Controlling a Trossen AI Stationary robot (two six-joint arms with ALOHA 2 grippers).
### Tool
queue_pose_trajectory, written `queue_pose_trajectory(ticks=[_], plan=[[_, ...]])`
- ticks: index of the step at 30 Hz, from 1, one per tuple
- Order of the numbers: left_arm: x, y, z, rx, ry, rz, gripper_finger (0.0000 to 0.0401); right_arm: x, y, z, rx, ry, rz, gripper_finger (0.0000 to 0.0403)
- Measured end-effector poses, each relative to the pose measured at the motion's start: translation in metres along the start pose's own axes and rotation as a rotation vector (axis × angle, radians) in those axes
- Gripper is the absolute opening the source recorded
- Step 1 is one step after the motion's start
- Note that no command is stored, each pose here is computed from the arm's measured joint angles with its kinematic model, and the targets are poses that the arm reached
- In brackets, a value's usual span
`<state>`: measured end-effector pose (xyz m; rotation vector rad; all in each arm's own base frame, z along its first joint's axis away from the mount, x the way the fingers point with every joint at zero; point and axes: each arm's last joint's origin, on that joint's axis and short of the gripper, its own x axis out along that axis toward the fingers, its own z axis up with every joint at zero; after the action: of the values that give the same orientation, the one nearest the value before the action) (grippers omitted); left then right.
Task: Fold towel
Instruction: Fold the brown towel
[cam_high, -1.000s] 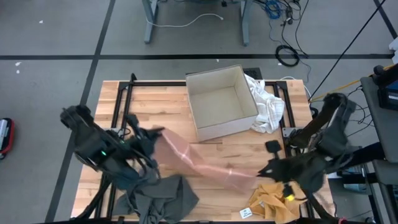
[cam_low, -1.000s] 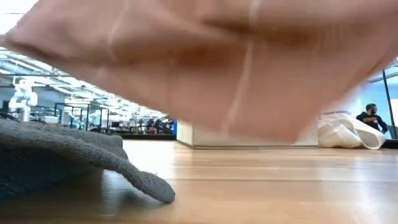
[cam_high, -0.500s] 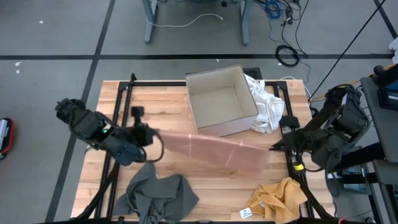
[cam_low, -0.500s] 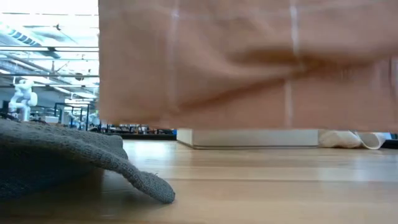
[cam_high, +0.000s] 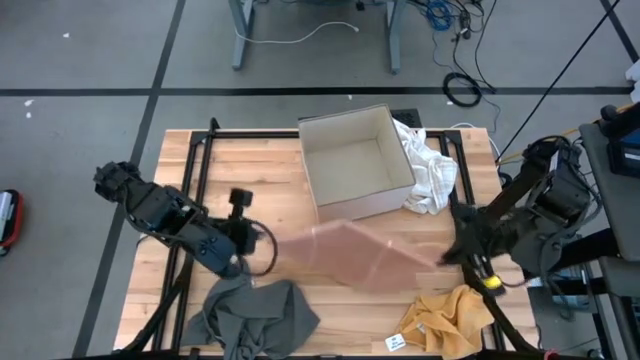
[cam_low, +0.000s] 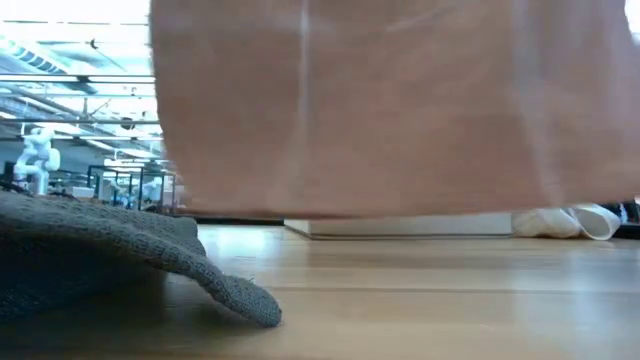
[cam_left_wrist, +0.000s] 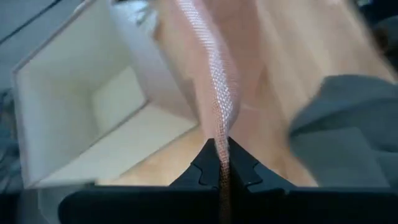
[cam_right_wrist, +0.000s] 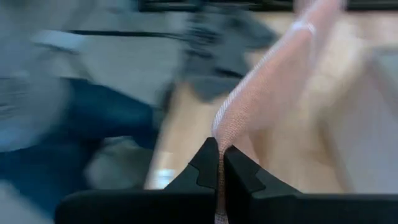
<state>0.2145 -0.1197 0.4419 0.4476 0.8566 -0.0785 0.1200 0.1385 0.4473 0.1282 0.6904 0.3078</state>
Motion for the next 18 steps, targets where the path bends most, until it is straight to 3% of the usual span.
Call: queue_pose_trajectory(ticks=[3, 6, 8, 12, 15, 18], plan=[[-0.002, 0.003, 0.0, 0.013, -0.014, 0.15, 0.0001, 0.0, 0.0, -0.001, -0.018, 0.017, 0.017, 0.0], [-0.002, 0.009, -0.001, -0.007, -0.005, 0.271, 0.0, -0.003, -0.009, -0.008, -0.004, 0.053, -0.103, 0.0], [-0.001, 0.009, -0.001, -0.019, -0.001, 0.203, 0.0001, -0.003, -0.011, -0.01, 0.014, 0.064, -0.129, 0.0], [0.001, 0.005, -0.001, -0.026, 0.004, 0.031, 0.0001, -0.002, -0.005, -0.006, 0.012, 0.053, -0.042, 0.0], [0.001, 0.005, 0.0, -0.02, 0.002, 0.041, 0.0001, -0.003, -0.005, -0.006, -0.013, 0.046, -0.031, 0.0], [0.0, 0.008, -0.001, -0.011, 0.003, 0.151, 0.0001, -0.008, -0.013, -0.01, -0.027, 0.059, -0.098, 0.0]])
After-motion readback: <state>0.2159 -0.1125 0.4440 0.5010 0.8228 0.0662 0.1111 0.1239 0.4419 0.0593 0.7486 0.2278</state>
